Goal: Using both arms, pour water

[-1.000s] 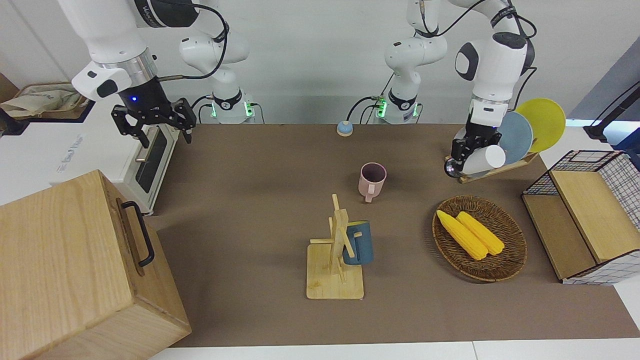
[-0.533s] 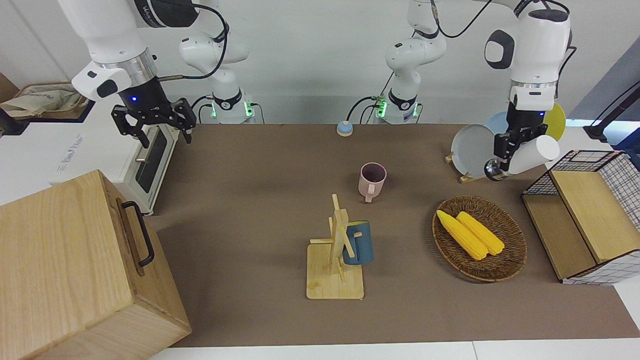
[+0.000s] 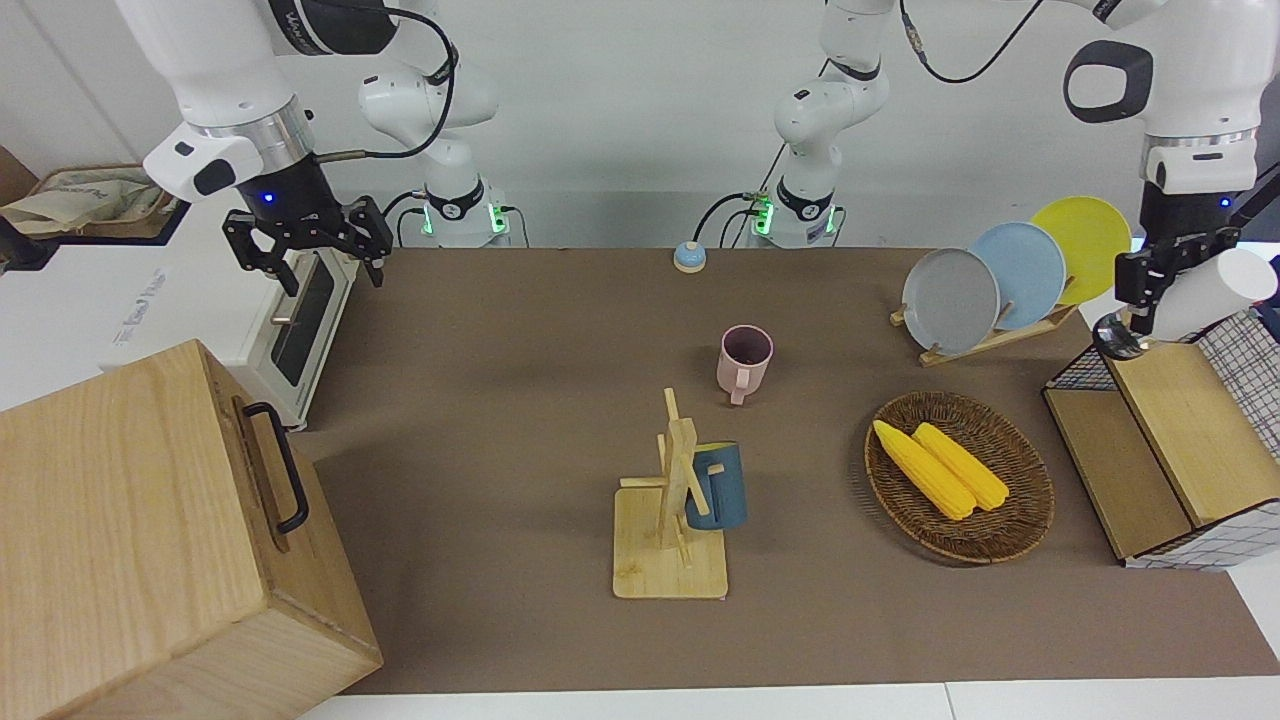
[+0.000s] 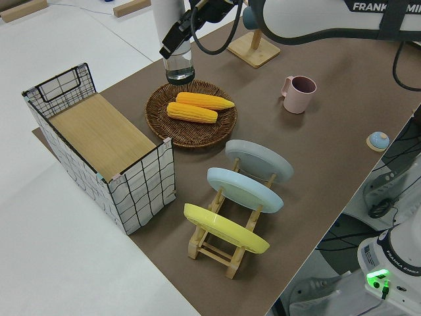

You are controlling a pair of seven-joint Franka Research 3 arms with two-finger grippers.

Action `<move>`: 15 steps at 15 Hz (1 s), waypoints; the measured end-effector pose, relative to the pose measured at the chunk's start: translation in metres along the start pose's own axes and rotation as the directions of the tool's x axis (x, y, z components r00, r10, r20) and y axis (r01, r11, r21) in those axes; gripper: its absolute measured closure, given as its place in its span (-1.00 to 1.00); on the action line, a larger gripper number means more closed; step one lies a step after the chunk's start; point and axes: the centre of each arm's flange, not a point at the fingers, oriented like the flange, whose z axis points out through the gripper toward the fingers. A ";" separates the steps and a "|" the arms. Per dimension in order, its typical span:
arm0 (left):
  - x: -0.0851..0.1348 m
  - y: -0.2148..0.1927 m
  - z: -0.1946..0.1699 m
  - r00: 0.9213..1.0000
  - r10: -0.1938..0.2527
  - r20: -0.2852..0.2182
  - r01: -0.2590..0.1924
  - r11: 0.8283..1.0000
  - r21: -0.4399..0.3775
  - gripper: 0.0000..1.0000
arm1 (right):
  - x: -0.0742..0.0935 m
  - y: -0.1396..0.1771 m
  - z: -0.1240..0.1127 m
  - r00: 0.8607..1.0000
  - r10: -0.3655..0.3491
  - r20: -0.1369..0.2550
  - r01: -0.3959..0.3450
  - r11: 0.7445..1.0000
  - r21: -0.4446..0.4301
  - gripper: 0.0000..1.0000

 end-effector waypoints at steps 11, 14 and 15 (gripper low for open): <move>0.025 -0.141 0.066 0.989 0.080 -0.121 -0.098 0.984 -0.150 -0.31 | 0.000 0.000 0.000 1.000 0.000 0.000 0.000 1.000 0.000 -0.99; 0.017 -0.165 0.077 0.983 0.089 -0.162 -0.122 0.971 -0.204 -0.31 | 0.000 0.000 0.000 1.000 0.000 0.000 0.000 1.000 0.000 -0.99; 0.016 -0.169 0.078 0.980 0.092 -0.176 -0.129 0.969 -0.210 -0.31 | 0.000 0.000 0.000 1.000 0.000 0.000 0.000 1.000 0.000 -0.99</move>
